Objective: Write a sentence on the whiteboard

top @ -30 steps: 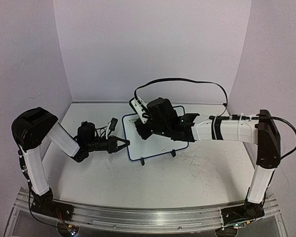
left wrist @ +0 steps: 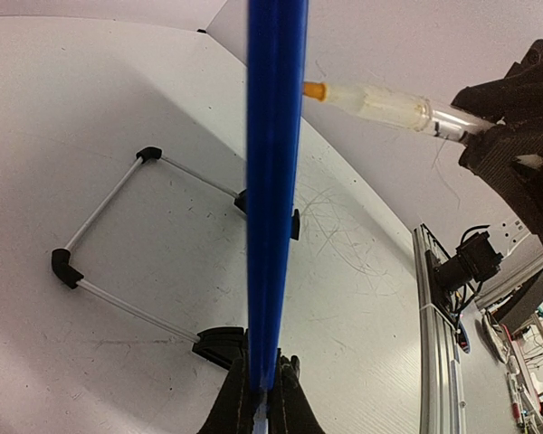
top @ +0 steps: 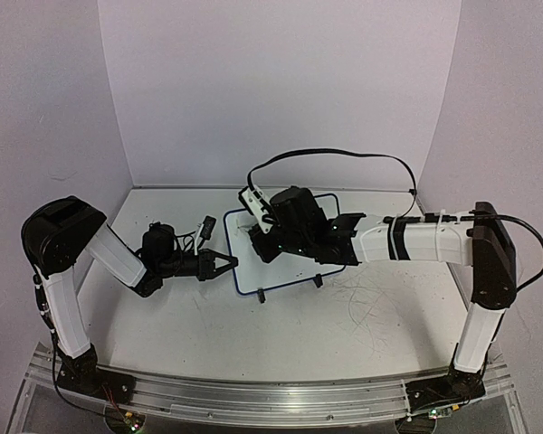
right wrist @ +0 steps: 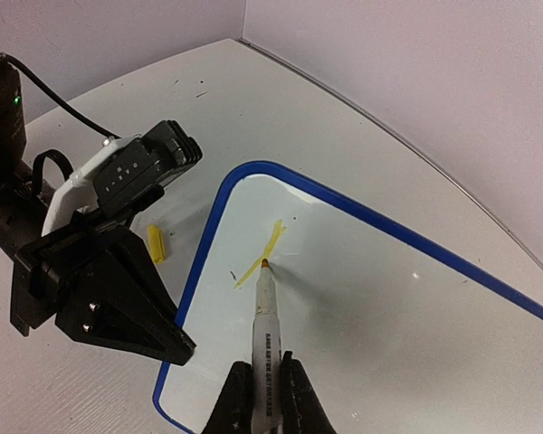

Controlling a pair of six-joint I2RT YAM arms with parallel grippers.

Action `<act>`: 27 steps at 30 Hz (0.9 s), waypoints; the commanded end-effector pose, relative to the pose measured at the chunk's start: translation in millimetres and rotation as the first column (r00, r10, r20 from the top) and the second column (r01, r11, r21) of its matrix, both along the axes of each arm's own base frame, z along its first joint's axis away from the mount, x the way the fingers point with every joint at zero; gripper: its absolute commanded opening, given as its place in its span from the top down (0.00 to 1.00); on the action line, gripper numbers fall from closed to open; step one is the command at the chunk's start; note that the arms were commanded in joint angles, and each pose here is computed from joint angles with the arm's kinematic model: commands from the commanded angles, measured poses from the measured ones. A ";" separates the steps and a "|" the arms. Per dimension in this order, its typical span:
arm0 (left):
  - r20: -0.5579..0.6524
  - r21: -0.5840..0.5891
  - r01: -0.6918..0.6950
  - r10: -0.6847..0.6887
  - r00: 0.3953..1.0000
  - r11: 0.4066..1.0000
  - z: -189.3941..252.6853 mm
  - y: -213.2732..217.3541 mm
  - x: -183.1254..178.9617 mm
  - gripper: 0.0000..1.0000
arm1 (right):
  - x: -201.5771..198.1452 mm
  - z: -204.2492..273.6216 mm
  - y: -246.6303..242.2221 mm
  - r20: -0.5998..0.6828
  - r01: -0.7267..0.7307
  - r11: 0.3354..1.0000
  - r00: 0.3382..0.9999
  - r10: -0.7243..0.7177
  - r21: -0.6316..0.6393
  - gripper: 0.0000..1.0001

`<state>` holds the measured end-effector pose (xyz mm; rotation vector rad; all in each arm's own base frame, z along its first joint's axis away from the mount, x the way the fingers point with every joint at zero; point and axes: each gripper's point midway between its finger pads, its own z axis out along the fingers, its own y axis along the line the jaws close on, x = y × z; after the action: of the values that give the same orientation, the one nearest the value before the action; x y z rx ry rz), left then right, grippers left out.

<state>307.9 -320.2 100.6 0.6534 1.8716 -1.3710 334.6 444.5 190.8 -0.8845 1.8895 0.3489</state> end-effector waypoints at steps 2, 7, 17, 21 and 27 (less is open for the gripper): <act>0.040 -0.013 0.008 -0.008 0.999 1.000 15.2 -2.9 3.6 1.00 | 10.8 17.5 -7.8 0.033 0.054 0.998 0.998 -0.055 0.015 1.00; 0.040 -0.012 0.007 -0.006 0.999 1.000 14.6 -2.6 3.8 1.00 | 11.0 25.2 -6.1 0.048 0.046 0.999 0.998 -0.047 0.027 1.00; 0.040 -0.011 0.008 -0.008 0.999 1.000 14.0 -2.7 3.2 1.00 | 19.2 35.2 -0.9 0.075 0.060 0.998 0.995 -0.063 0.035 1.00; 0.040 -0.011 0.009 -0.008 0.999 1.000 13.9 -2.7 3.2 1.00 | 20.3 36.4 2.2 0.078 0.055 0.998 0.995 -0.058 0.037 1.00; 0.039 -0.009 0.008 -0.008 0.999 1.000 12.9 -2.6 3.2 1.00 | 16.4 27.8 4.4 0.056 0.034 0.999 0.998 -0.036 0.033 1.00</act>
<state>307.7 -320.2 100.9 0.6595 1.8676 -1.3685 343.8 445.2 211.3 -0.8534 1.8577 0.3219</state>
